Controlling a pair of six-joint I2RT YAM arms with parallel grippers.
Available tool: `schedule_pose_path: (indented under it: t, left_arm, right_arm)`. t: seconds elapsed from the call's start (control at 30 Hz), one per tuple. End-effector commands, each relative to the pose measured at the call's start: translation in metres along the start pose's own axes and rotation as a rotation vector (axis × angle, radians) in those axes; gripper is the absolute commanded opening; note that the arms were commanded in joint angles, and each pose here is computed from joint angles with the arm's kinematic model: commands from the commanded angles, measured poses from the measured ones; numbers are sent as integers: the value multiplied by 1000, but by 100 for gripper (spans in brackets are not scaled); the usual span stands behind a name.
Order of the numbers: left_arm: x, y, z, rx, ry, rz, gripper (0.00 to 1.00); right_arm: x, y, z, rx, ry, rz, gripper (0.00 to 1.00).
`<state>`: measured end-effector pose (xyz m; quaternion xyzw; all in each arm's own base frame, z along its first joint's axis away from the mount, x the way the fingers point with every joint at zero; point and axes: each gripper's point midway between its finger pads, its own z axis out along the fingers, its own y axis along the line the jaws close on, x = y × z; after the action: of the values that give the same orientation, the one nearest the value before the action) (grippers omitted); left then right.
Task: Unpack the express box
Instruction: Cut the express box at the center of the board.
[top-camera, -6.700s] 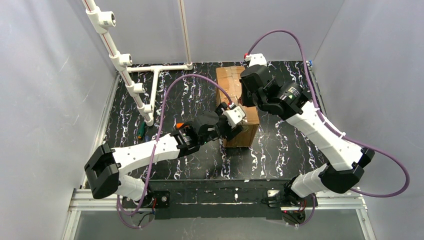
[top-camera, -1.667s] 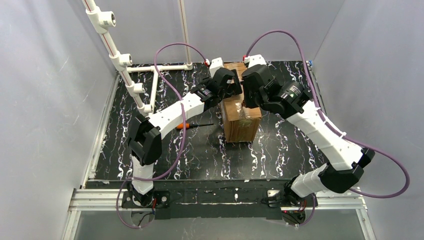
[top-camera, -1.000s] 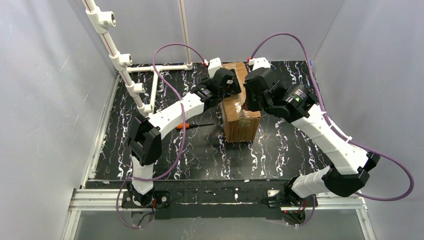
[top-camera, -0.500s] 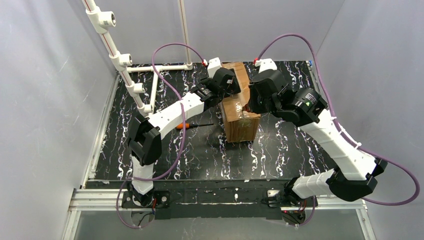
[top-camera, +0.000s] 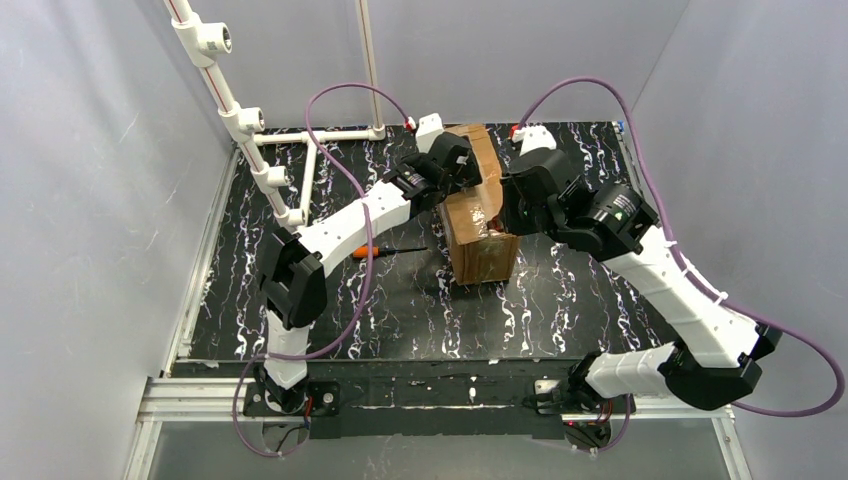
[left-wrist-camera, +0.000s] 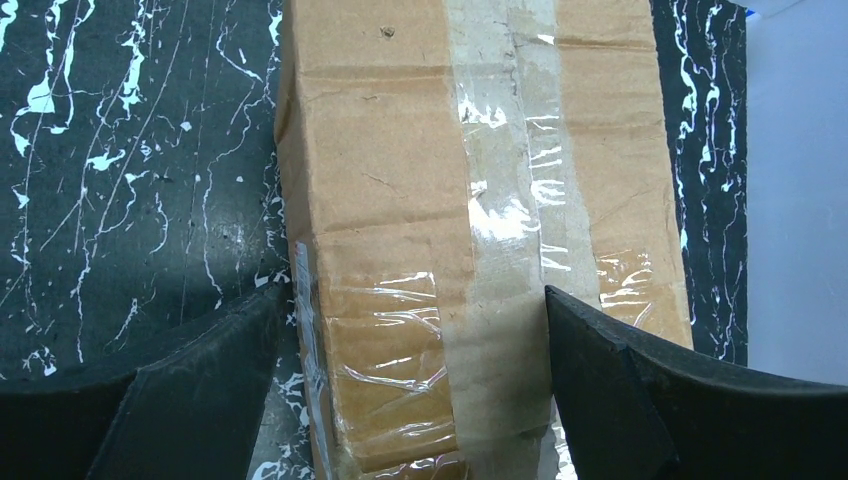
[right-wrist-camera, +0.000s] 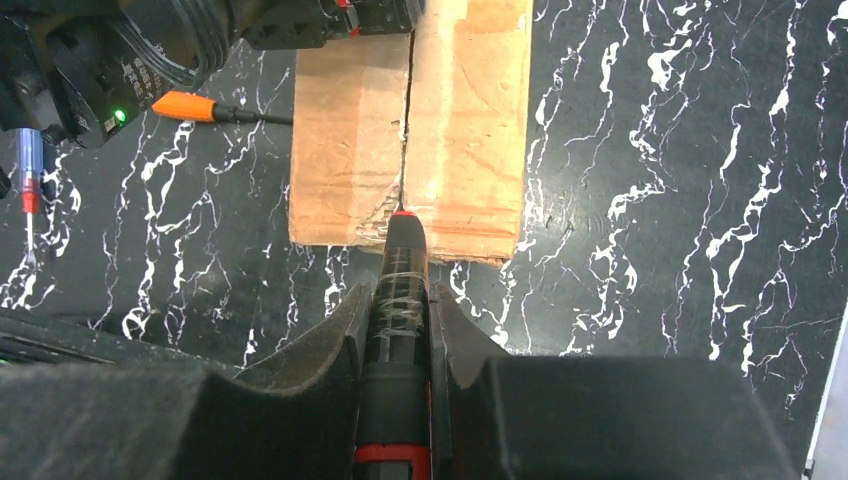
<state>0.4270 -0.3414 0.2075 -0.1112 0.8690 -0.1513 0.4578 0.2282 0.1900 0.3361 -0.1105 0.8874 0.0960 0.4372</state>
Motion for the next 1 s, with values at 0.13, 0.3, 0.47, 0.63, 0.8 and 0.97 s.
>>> schedule_pose_path:
  t: [0.13, 0.3, 0.47, 0.63, 0.8, 0.97]
  left_arm:
    - [18, 43, 12, -176, 41, 98, 93]
    - [21, 44, 13, -181, 50, 106, 94]
    - [21, 44, 14, -185, 50, 108, 94]
    - [19, 45, 14, -189, 44, 108, 94]
    - [20, 46, 14, -190, 47, 109, 94]
    - [19, 46, 14, -193, 45, 112, 94]
  right_arm:
    - [-7, -9, -22, 2, -22, -10, 1]
    - [-14, -8, -32, -25, -41, 9, 1]
    - [2, -6, -24, -27, 4, 1, 1]
    - [13, -7, -21, -25, 32, -4, 1]
    - [10, -8, -26, -36, 19, 0, 1]
    - [18, -3, -21, -53, 49, -8, 1]
